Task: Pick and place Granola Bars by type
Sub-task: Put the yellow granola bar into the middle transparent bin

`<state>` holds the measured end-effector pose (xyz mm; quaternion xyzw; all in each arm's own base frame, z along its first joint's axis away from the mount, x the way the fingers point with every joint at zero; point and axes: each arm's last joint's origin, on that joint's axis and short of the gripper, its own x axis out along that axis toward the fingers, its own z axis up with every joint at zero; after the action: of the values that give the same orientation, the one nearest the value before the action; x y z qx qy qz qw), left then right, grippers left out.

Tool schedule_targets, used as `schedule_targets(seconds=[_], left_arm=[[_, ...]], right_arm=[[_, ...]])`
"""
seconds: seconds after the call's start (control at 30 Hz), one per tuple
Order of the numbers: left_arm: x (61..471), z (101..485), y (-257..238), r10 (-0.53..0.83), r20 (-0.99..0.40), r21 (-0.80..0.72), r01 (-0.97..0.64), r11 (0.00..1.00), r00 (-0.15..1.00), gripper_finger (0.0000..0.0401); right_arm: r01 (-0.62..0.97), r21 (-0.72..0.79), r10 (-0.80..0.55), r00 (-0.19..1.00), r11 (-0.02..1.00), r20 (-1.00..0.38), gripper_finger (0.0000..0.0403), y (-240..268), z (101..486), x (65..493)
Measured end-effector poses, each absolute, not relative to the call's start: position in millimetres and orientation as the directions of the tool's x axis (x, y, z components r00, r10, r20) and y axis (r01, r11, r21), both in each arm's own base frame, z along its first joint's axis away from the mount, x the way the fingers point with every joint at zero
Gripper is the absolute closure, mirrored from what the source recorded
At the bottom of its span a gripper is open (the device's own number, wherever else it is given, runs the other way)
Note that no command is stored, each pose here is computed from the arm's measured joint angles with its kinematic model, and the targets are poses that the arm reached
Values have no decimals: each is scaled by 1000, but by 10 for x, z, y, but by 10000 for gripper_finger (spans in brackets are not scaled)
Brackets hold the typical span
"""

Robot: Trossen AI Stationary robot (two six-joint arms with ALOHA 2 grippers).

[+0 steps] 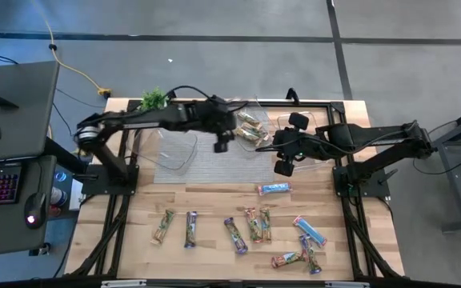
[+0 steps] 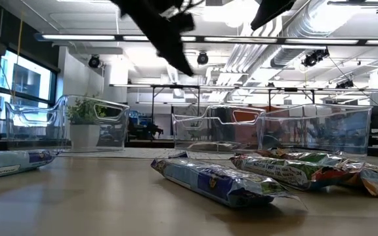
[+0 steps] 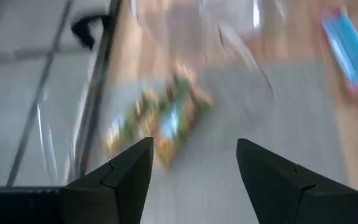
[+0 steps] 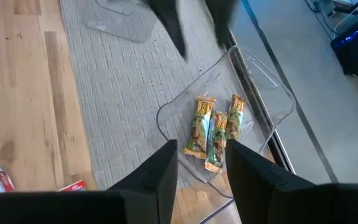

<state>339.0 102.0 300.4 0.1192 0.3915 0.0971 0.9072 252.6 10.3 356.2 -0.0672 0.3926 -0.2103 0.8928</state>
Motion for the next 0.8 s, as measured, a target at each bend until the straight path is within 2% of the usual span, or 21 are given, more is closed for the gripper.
schedule_targets(seconds=[0.1,0.2,0.37,0.53,0.8], left_arm=[[3142,3089,853,230,-780,211,-101,972,582,176],[2964,3088,670,130,-860,68,-143,987,494,176],[2836,2797,271,21,-942,-55,-216,975,335,176],[2708,2426,-170,-16,-977,-108,-430,896,212,176],[2385,2107,-816,-15,-998,-58,-685,726,69,176]], right_arm=[[324,-286,-430,603,902,-671,284,103,3562,2526],[332,-295,-442,601,896,-666,284,99,3564,2526],[359,-321,-480,593,876,-646,284,89,3572,2526],[380,-341,-509,585,860,-631,284,79,3577,2526],[385,-329,-506,620,862,-600,284,82,3611,2564]])
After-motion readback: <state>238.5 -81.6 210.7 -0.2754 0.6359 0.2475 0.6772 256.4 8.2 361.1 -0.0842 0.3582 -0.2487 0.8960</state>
